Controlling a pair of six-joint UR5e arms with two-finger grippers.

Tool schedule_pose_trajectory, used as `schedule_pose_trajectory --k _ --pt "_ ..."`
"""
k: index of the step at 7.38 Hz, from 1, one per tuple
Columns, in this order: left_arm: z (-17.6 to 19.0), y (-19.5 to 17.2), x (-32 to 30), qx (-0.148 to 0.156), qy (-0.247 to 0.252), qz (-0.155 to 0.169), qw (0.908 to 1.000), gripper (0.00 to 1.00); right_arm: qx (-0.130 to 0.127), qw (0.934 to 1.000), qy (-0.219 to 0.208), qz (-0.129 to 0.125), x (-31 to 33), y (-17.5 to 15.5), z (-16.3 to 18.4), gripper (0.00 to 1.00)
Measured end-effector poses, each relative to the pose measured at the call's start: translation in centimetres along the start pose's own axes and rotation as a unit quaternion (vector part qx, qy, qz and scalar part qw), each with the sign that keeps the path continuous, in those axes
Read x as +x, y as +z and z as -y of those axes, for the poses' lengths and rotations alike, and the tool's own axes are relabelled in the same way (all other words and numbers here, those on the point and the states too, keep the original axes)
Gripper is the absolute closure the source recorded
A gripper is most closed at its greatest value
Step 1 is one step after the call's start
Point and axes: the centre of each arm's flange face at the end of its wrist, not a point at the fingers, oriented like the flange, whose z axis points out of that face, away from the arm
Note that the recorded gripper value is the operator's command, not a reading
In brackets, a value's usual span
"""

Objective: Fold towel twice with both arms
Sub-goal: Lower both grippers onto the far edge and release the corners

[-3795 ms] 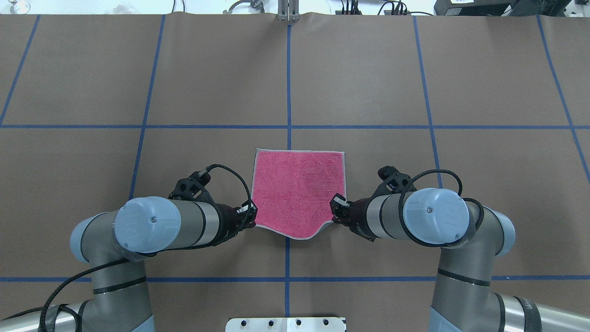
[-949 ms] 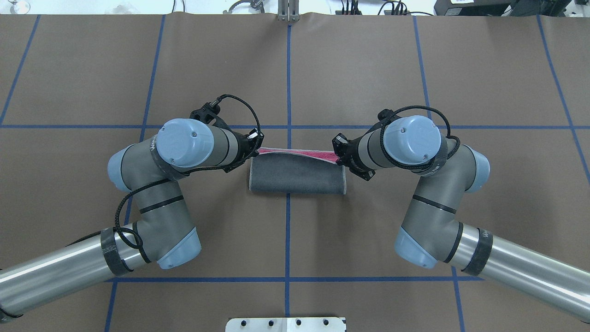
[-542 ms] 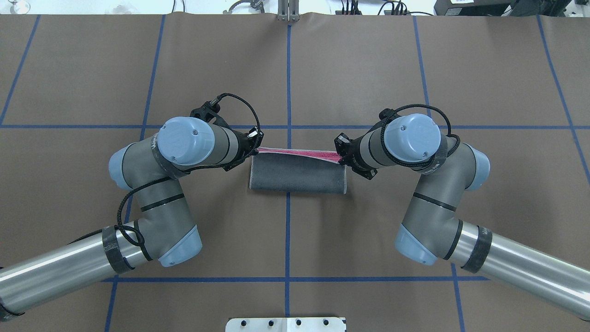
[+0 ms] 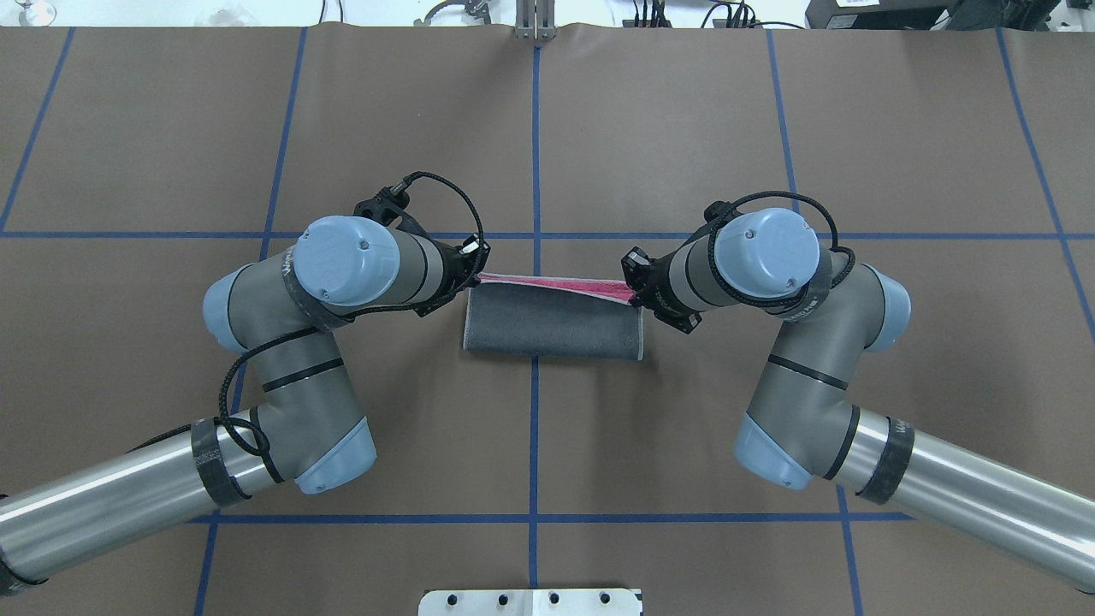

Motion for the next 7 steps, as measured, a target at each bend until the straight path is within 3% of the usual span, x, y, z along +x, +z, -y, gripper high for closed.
schedule_pose_trajectory --k 7 --pt "0.02 0.07 0.71 0.001 -0.002 -0.002 1.0 1.0 0.0 1.0 0.001 0.001 -0.08 -0.13 0.31 1.0"
